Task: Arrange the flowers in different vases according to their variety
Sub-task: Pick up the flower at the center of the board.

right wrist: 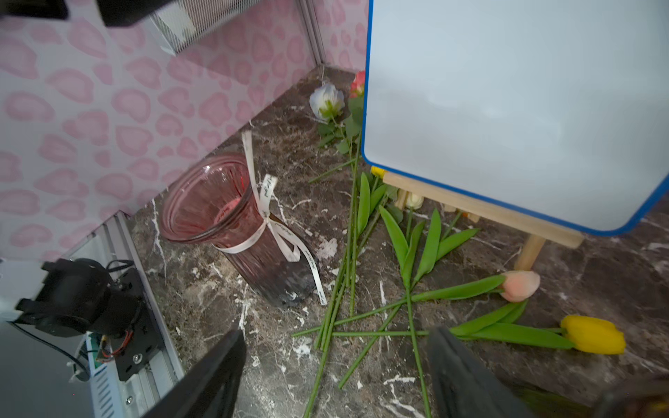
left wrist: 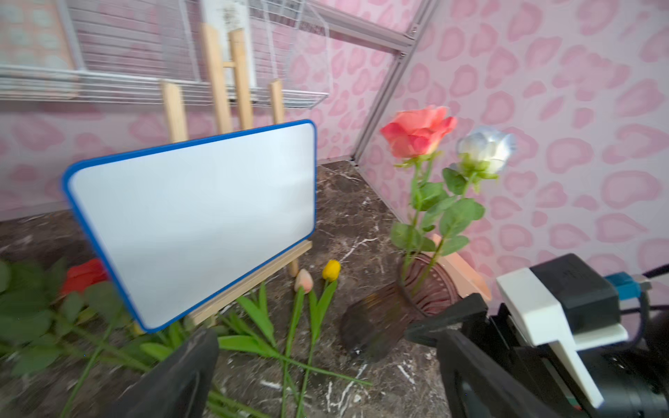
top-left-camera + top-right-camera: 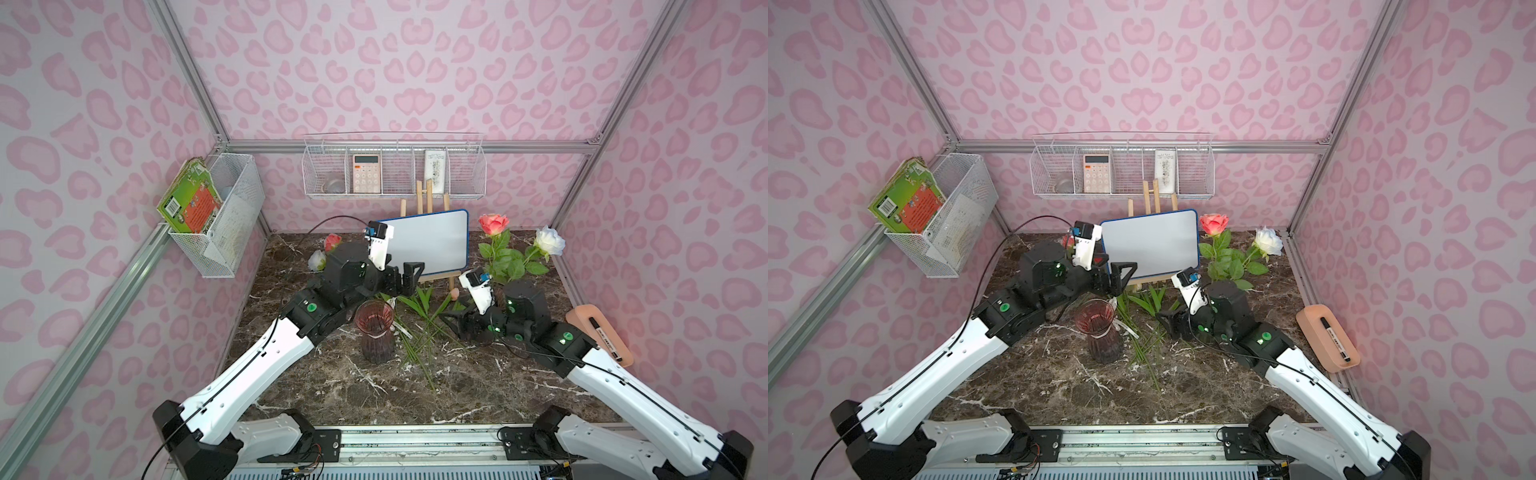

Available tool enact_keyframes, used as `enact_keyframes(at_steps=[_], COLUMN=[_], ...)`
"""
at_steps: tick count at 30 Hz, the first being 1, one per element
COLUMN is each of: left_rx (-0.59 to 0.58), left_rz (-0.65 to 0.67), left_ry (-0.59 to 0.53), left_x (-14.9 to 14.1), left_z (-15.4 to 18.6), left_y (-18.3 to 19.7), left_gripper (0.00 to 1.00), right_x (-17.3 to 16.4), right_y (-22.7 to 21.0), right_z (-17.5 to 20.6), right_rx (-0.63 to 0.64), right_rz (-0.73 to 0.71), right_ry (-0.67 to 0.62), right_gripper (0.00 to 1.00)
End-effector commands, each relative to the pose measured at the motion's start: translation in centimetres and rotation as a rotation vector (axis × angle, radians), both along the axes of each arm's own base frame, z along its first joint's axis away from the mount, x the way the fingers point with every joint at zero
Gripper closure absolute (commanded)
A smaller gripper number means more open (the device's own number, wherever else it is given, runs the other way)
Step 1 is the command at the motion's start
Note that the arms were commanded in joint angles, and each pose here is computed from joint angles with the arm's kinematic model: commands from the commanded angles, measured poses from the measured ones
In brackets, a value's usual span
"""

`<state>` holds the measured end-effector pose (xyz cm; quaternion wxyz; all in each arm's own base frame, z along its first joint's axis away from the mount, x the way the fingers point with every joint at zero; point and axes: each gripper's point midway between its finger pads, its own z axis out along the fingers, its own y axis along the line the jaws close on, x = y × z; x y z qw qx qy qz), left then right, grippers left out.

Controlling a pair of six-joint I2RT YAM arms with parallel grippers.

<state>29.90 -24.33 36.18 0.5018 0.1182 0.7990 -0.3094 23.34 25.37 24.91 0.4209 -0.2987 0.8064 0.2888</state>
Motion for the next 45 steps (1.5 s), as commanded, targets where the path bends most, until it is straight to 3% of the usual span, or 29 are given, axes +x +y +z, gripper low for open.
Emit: enact_keyframes(at_steps=[1, 4, 10, 16, 21, 34, 39, 45], left_rx=[0.009, 0.008, -0.008, -0.036, -0.052, -0.042, -0.044, -0.046], left_rz=[0.157, 0.297, 0.452, 0.560, 0.577, 0.596, 0.593, 0.600], left_ry=[0.088, 0.185, 0.317, 0.470, 0.526, 0.563, 0.565, 0.558], left_x=[0.1, 0.3, 0.2, 0.4, 0.4, 0.2, 0.1, -0.4], left_z=[-2.6, -5.6, -11.2, -16.7, -19.3, -21.1, -21.0, -20.7], left_y=[4.5, 8.5, 13.3, 16.1, 16.5, 17.0, 17.0, 17.3], left_gripper=[0.01, 0.01, 0.01, 0.01, 0.01, 0.01, 0.01, 0.01], right_x=[1.2, 2.3, 4.1, 5.5, 6.7, 6.9, 7.0, 6.7], right_y=[-0.1, -0.1, 0.1, 0.3, 0.1, 0.5, 0.4, 0.6], right_z=[-2.7, -5.3, -10.4, -14.9, -17.6, -22.4, -22.3, -19.3], right_rx=[-0.119, -0.201, -0.369, -0.520, -0.596, -0.651, -0.656, -0.640], right_rz=[-0.054, -0.086, -0.117, -0.128, -0.129, -0.056, -0.058, -0.056], right_ry=[0.025, 0.068, 0.161, 0.235, 0.266, 0.350, 0.346, 0.278], right_gripper=[0.24, 0.29, 0.36, 0.46, 0.57, 0.68, 0.83, 1.00])
